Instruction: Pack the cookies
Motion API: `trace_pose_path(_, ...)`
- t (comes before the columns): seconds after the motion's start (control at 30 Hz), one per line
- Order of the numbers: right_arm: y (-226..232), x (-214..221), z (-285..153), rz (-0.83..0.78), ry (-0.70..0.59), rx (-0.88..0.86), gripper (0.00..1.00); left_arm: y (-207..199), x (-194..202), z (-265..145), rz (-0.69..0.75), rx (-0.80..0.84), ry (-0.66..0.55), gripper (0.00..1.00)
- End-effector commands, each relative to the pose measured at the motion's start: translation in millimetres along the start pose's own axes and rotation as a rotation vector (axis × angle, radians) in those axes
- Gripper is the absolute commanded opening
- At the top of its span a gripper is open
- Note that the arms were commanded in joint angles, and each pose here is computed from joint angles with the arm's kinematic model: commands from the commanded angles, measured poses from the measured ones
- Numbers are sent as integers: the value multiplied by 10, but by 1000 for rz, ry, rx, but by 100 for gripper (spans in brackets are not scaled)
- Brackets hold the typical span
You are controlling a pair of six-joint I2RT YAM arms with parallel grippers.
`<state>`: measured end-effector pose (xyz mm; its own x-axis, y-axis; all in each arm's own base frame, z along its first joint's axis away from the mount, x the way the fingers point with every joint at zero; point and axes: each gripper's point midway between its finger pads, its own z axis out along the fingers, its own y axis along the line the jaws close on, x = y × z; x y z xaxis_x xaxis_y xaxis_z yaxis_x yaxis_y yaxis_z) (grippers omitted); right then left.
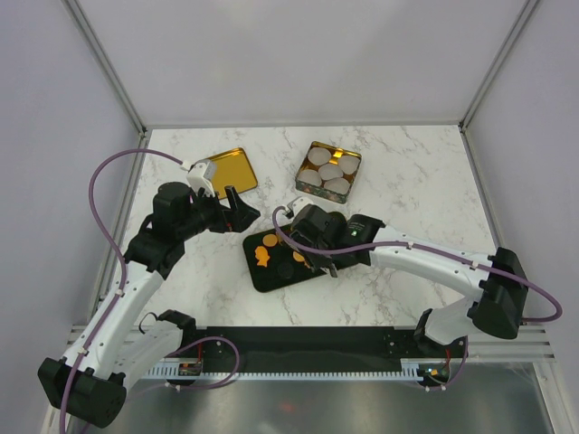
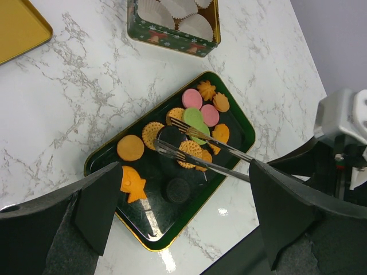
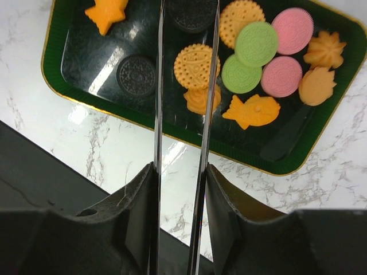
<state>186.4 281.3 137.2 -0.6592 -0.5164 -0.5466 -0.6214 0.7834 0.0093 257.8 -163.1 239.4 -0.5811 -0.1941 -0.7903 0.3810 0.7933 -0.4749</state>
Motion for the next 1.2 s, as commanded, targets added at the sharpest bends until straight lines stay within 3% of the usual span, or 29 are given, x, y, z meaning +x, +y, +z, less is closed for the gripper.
trace_pose_path(0.0, -62, -430, -318, 26, -146, 36, 32, -88, -148, -43, 20, 20, -36, 99)
trace_pose_path(0.2, -262, -659, -377, 69, -184, 88, 29, -96, -159, -49, 20, 22, -40, 99)
trace_pose_path(0.47, -1215, -1276, -317, 289, -308, 282, 29, -99, -143, -45, 18, 26, -34, 99)
trace_pose_path(0.63, -1658, -1497, 19, 367, -295, 339, 29, -105, -145, -44, 19, 28, -34, 99)
trace_pose_path(0.9, -1969, -1803, 307, 401, -307, 366, 27, -99, -173, -69, 26, 18, -51, 99)
trace_pose_path(1.17, -1999, -1770, 582, 402, -270, 351, 27, -96, -176, -76, 27, 16, -54, 98)
